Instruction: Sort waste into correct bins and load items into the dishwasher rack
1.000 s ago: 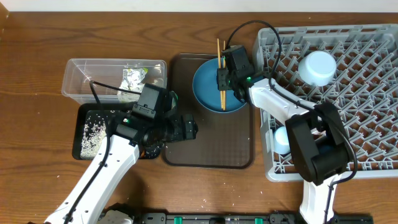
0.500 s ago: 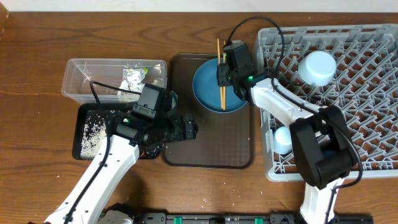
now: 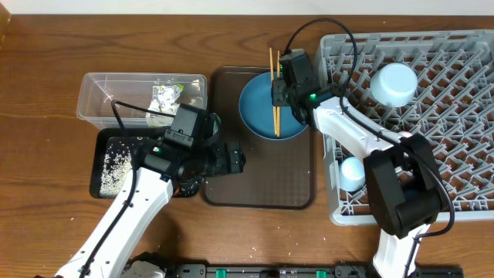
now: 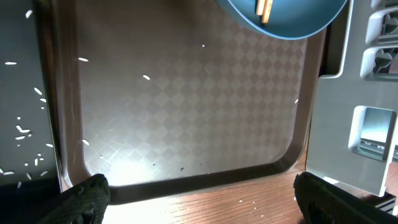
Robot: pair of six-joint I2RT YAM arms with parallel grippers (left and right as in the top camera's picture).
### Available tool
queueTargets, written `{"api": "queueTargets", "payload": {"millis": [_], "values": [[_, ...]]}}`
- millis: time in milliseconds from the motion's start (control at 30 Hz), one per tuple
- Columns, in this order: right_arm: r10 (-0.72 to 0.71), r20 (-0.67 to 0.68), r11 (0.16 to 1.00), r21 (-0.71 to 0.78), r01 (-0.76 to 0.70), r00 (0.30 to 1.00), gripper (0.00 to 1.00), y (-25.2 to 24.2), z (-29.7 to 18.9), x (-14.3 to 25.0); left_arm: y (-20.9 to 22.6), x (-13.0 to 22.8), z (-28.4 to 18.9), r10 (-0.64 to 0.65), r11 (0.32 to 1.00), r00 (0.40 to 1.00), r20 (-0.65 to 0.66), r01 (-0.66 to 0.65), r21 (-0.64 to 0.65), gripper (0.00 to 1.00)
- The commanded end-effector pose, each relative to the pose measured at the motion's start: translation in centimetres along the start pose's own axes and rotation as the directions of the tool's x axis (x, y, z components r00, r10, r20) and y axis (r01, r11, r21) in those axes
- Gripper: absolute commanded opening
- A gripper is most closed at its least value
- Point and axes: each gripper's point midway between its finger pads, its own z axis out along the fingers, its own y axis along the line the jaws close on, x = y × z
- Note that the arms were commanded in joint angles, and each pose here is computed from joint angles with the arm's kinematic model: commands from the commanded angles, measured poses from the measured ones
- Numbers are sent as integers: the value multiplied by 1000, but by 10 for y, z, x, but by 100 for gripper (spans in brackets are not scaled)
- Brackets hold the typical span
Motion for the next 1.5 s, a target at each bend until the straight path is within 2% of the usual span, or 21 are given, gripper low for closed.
{"api": "queueTargets", "payload": {"millis": [0,600,767,1100,1467], "values": [[27,-26,1000,-8,-27,999,26,6,10,11,-2,-7,-4,7,1000,1000,20,-7,-2,97],[3,-69,1000,2,-3,998,24,12,21,31,-2,-7,-4,7,1000,1000,20,-7,-1,97],[7,-38,1000,-8,-7,999,28,14,21,23,-2,-7,-4,7,1000,1000,20,-7,-1,97],[32,11,999,-25,-32,999,27,15,10,4,-2,-7,-4,7,1000,1000,20,-7,-1,97],[61,7,998,-9,-61,998,27,9,9,4,-2,-7,-4,7,1000,1000,20,-7,-1,97]]}}
